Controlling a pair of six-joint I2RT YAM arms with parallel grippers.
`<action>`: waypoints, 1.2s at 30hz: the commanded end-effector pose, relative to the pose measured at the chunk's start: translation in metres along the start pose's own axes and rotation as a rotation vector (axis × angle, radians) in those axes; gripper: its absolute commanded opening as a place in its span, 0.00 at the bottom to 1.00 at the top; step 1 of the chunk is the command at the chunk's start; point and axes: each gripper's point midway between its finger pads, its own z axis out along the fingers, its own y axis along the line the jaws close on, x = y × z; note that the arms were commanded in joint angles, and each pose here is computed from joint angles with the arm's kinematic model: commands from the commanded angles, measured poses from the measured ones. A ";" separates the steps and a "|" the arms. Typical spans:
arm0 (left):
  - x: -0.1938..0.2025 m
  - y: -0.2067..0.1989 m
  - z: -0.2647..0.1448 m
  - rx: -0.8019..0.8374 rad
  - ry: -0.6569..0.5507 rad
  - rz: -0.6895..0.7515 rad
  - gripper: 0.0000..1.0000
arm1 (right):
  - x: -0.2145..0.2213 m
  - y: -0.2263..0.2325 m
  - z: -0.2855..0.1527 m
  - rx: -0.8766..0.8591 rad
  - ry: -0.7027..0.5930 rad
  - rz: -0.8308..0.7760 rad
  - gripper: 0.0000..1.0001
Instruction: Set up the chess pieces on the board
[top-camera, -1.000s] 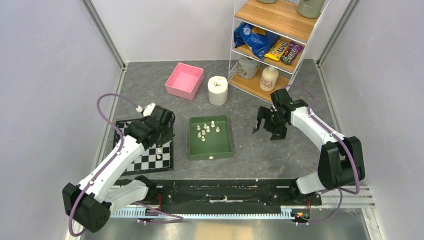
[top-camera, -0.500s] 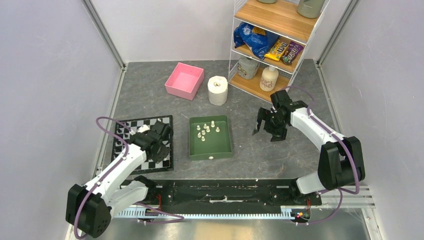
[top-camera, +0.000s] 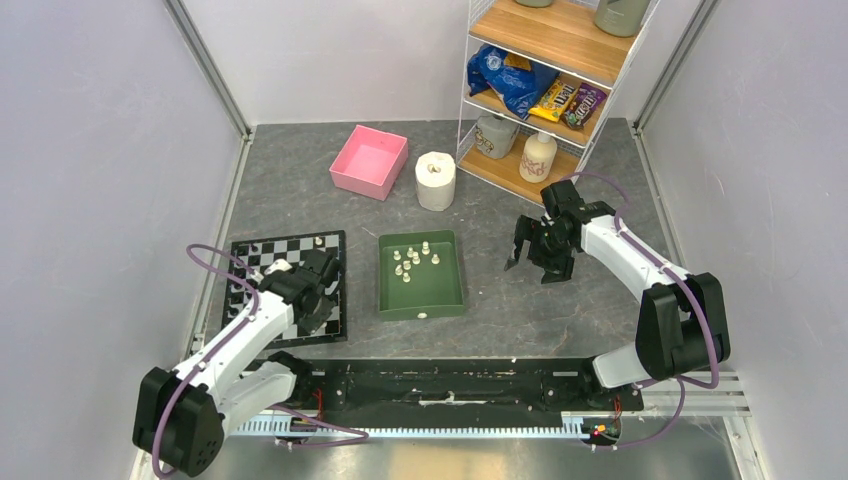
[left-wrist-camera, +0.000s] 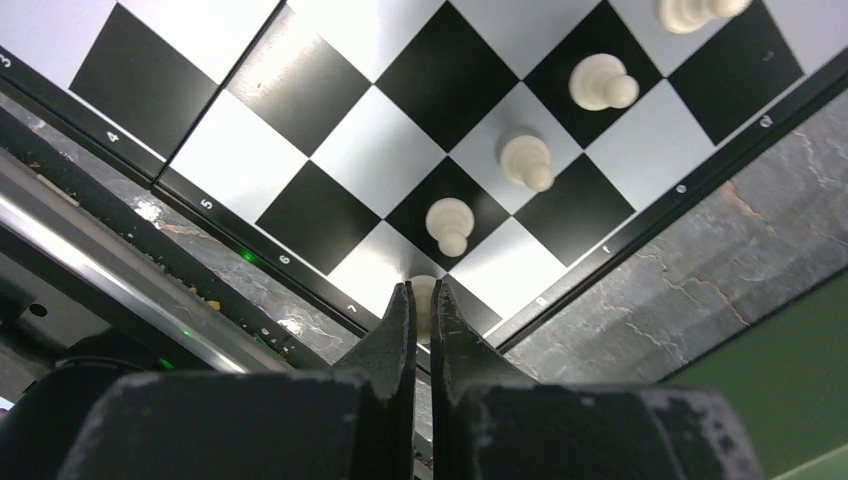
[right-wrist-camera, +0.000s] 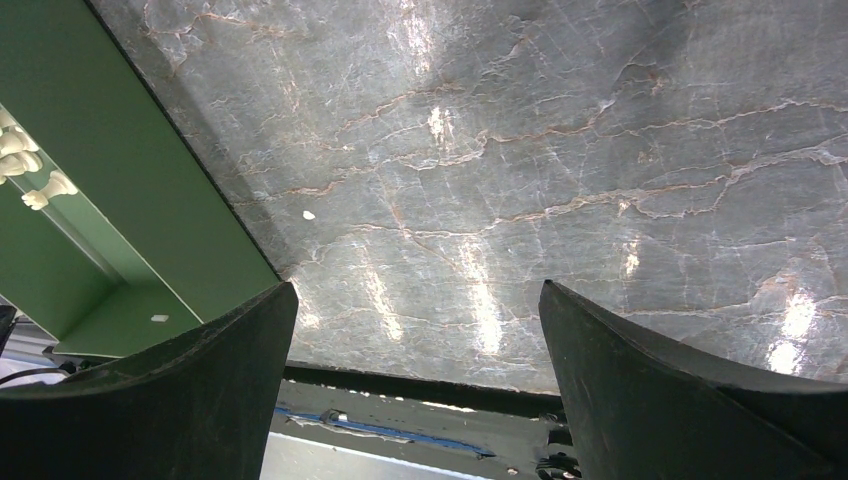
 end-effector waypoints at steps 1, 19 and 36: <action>-0.005 0.004 0.005 -0.016 -0.037 -0.083 0.02 | -0.005 0.005 -0.005 -0.028 -0.027 -0.021 0.99; -0.014 0.008 0.006 -0.037 -0.082 -0.129 0.02 | -0.005 0.006 -0.004 -0.030 -0.026 -0.025 0.99; -0.009 0.011 0.005 -0.051 -0.065 -0.219 0.02 | -0.004 0.002 0.000 -0.019 -0.014 -0.047 0.99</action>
